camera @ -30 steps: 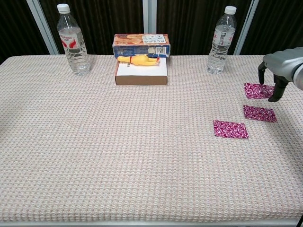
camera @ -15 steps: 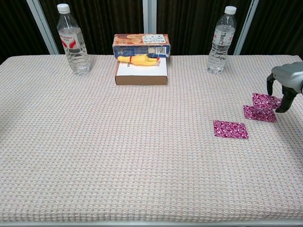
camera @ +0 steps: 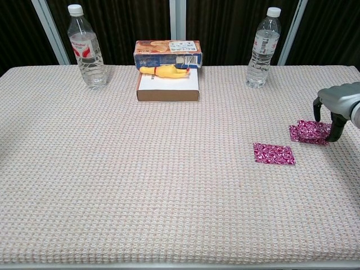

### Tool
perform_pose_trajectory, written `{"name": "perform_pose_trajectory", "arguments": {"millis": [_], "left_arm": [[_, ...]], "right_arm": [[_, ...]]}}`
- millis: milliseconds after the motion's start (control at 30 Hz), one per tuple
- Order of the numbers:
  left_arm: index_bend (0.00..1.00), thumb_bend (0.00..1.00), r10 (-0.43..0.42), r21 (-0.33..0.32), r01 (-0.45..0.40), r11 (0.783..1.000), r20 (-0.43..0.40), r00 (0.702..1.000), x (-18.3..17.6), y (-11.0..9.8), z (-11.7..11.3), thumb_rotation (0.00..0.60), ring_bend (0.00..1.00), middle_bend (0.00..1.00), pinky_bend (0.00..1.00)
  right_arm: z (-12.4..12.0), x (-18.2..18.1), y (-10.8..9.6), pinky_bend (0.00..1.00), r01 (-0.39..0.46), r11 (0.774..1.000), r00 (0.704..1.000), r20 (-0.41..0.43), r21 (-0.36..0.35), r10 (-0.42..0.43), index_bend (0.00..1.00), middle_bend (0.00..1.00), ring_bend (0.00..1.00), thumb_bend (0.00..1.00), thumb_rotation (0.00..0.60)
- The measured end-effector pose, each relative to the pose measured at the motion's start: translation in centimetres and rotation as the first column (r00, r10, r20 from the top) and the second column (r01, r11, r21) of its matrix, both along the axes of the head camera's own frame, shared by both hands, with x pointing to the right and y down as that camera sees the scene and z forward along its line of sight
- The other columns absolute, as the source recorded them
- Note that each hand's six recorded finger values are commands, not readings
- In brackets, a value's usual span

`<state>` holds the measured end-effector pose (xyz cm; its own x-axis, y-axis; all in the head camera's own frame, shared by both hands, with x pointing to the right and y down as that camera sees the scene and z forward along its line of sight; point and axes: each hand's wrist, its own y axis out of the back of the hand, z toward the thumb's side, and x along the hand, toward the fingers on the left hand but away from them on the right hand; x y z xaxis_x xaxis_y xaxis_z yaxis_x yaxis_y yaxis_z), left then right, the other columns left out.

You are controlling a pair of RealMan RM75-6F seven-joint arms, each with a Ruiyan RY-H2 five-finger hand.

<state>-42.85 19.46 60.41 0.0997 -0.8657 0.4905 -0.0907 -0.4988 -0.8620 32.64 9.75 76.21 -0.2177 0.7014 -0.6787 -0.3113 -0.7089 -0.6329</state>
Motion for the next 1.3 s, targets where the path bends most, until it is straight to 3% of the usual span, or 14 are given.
{"name": "perform_pose_trajectory", "arguments": {"millis": [1300], "left_arm": [[0.26, 0.06, -0.002, -0.007, 0.002, 1.000, -0.002, 1.000, -0.1, 0.0, 0.1, 0.600, 0.13, 0.22, 0.26]], "right_arm": [[1.3, -0.8, 0.0, 1.00, -0.035, 0.999, 0.999, 0.002, 0.006, 0.035, 0.43, 1.00, 1.00, 0.09, 0.600]]}}
